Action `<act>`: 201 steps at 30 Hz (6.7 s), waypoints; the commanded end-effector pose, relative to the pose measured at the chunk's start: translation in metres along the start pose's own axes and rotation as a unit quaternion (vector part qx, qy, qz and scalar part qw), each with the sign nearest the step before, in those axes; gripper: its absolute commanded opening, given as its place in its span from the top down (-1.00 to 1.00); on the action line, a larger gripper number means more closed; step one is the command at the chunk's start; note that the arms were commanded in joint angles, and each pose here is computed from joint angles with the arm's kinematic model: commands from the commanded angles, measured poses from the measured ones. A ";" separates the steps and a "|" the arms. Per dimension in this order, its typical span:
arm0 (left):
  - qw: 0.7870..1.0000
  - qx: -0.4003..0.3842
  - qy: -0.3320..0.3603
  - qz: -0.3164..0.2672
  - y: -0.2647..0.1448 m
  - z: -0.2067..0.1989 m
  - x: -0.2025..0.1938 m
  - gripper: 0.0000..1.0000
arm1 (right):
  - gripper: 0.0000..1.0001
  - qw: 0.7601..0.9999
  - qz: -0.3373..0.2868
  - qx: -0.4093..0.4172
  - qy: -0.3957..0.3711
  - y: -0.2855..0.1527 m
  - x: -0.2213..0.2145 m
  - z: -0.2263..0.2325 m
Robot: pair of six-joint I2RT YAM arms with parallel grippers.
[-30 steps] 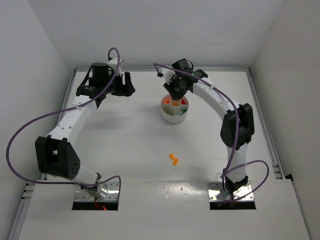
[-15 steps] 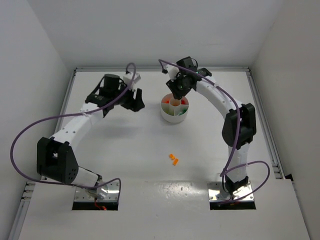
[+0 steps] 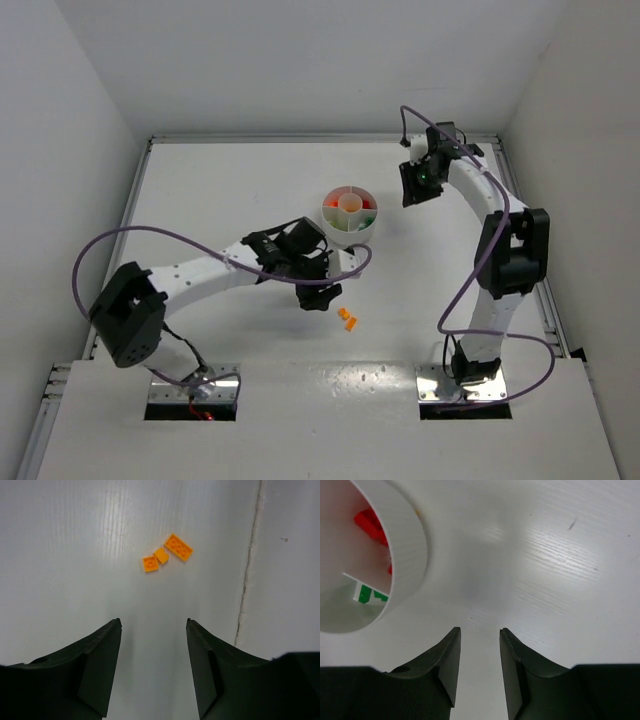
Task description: Sort the legos into containers by color
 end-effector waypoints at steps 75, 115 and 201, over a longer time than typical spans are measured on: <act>0.949 -0.032 0.277 -0.150 -0.027 0.068 0.135 0.63 | 0.25 0.995 -0.088 0.041 -0.006 -0.048 0.054 0.014; 0.984 0.095 0.098 -0.113 0.011 0.239 0.104 0.22 | 0.22 0.996 -0.076 0.047 -0.008 -0.043 0.050 0.015; 0.846 0.344 -0.341 -0.225 -0.236 0.221 -0.006 -0.99 | 1.00 0.878 -0.057 0.176 -0.441 -0.069 -0.053 0.259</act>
Point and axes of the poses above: each gripper's point midway between its finger pads, its own y axis out along the fingers, its own z axis along the line the jaws close on, x = y × z, the point moved 2 cm from there along -y, back along the fingers, and after that the axes turned 4 degrees about y, right-handed, at the moved point
